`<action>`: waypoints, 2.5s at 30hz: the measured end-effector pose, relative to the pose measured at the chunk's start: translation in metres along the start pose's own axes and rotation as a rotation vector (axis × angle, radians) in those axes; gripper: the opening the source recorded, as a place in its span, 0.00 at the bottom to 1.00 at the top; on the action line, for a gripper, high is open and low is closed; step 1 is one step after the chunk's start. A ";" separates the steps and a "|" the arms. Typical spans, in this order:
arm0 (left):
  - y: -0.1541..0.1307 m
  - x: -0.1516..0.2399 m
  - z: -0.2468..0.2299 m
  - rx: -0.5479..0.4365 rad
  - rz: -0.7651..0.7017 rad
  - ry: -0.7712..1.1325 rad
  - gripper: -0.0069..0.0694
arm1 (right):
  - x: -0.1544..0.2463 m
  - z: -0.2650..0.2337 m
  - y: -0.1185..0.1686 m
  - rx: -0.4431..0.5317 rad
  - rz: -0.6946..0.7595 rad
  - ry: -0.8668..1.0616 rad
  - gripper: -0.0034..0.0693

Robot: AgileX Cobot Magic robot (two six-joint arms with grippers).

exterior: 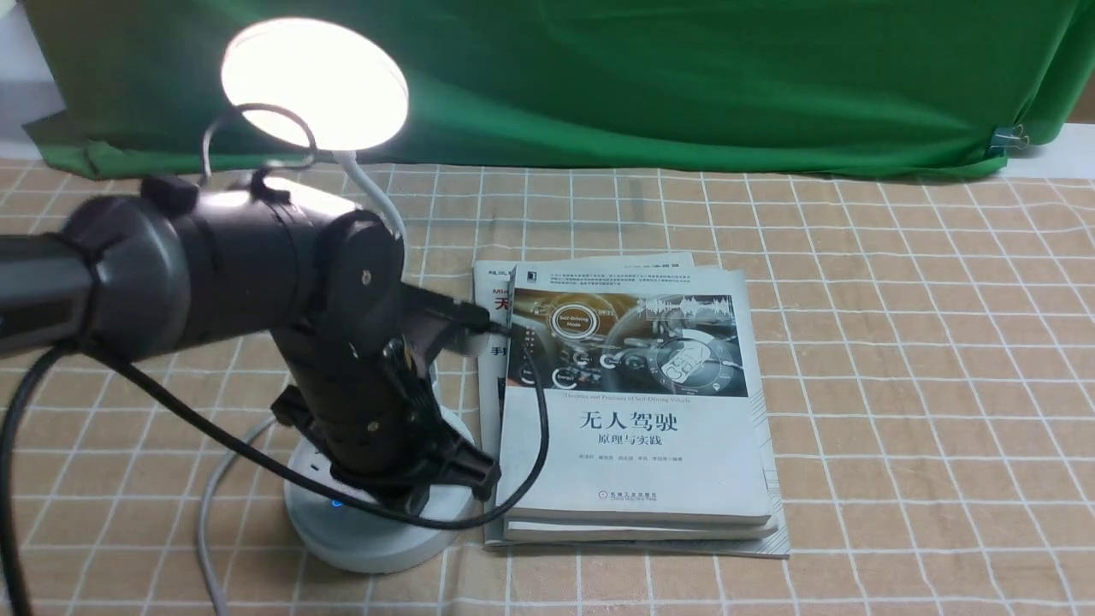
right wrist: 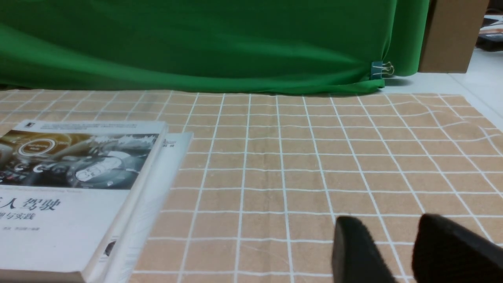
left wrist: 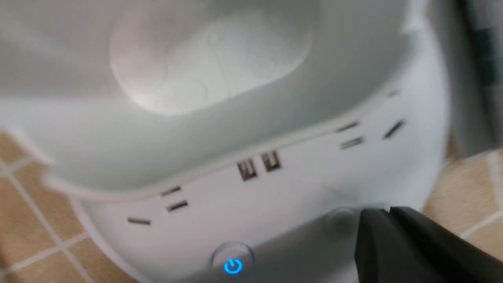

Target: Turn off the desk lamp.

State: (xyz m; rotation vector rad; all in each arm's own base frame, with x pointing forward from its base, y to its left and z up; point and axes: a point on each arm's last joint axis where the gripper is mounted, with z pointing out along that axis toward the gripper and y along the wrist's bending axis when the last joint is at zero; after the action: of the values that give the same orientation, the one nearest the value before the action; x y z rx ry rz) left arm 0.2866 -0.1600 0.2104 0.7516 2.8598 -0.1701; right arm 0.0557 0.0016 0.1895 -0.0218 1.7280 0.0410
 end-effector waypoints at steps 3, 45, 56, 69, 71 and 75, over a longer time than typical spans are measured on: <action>-0.001 0.000 -0.013 0.000 -0.001 -0.040 0.10 | 0.000 0.000 0.000 0.000 0.000 0.000 0.38; -0.004 0.027 -0.043 0.002 0.012 -0.063 0.10 | 0.000 0.000 0.000 0.000 0.000 0.000 0.38; -0.008 0.117 -0.089 0.003 -0.007 -0.601 0.10 | 0.000 0.000 0.000 0.000 0.000 0.000 0.38; -0.003 0.209 -0.072 0.034 -0.131 -1.113 0.10 | 0.000 0.000 0.000 0.000 0.000 0.000 0.38; -0.002 0.214 -0.064 0.031 -0.132 -1.111 0.10 | 0.000 0.000 0.000 0.000 0.000 0.000 0.38; -0.001 0.220 -0.050 0.026 -0.134 -1.072 0.10 | 0.000 0.000 0.000 0.000 0.000 0.000 0.38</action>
State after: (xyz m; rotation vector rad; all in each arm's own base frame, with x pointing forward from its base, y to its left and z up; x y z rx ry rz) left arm 0.0901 -0.0485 0.2149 0.2994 1.8718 -0.4606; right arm 0.0557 0.0016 0.1895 -0.0218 1.7280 0.0410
